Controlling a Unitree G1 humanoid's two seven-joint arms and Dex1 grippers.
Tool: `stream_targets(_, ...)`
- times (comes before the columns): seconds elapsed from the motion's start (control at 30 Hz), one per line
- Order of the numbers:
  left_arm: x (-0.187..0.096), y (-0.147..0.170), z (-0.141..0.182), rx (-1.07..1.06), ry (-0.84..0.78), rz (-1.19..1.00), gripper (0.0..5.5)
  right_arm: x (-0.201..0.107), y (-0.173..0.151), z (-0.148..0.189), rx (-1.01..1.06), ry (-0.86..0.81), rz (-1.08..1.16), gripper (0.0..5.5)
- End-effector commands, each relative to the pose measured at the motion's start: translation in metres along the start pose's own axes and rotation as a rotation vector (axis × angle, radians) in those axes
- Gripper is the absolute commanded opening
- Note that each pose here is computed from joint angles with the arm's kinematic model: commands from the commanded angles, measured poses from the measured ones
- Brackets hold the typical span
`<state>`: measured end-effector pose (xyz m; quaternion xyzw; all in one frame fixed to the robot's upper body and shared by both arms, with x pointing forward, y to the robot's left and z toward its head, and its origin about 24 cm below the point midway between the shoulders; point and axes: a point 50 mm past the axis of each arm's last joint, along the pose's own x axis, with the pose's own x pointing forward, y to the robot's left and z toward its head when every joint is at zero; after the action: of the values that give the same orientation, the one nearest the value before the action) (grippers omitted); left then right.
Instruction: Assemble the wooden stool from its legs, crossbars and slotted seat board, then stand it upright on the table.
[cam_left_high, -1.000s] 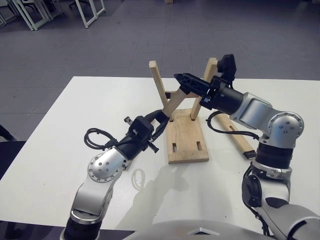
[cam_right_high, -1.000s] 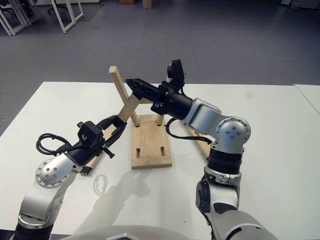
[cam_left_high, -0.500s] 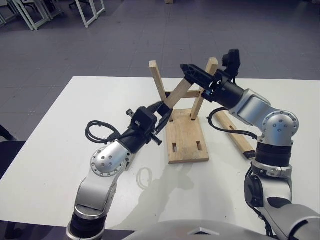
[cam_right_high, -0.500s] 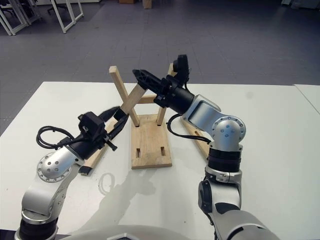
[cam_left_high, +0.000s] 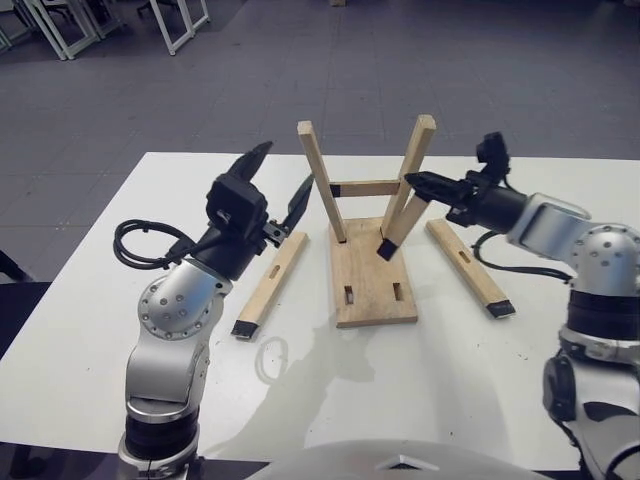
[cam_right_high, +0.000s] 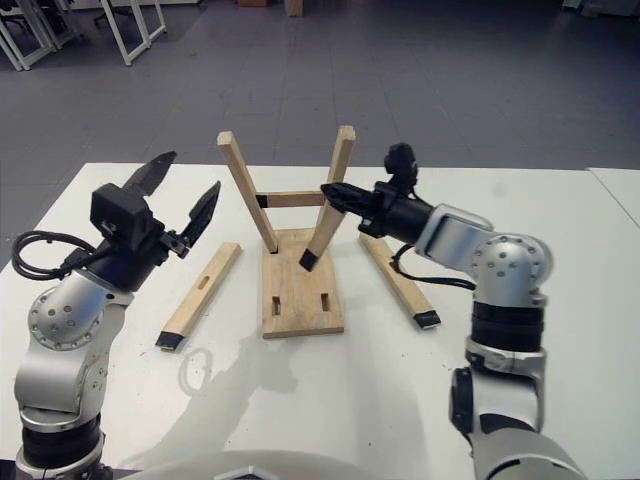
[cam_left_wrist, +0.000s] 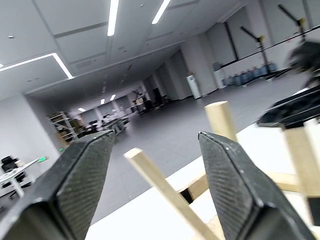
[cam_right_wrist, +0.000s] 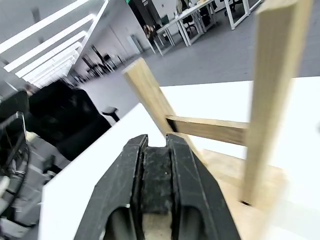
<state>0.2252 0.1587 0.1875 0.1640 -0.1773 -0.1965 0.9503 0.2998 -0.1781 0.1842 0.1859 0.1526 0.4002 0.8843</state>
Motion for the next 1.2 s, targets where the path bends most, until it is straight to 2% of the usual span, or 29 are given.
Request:
stream_targets(0.03,-0.001,0.000,-0.011,-0.011,0.060,0.087,3.07,-0.026,-0.025,0.026,-0.170,-0.010,-0.152,0.43)
stream_targets(0.17,-0.006,-0.009,-0.020,-0.029,0.100,0.105,3.07,-0.035,-0.049,0.037,-0.238,-0.030,-0.267,0.43)
stream_targets(0.43,-0.008,-0.014,-0.027,-0.044,0.129,0.113,3.07,-0.020,-0.075,0.003,-0.239,0.054,-0.337,0.43)
stream_targets(0.93,-0.010,-0.013,-0.030,-0.050,0.141,0.124,3.07,-0.024,-0.087,-0.017,-0.228,0.114,-0.373,0.43)
stream_targets(1.2,-0.010,-0.012,-0.030,-0.054,0.142,0.130,3.07,-0.020,-0.094,-0.046,-0.172,0.162,-0.423,0.43)
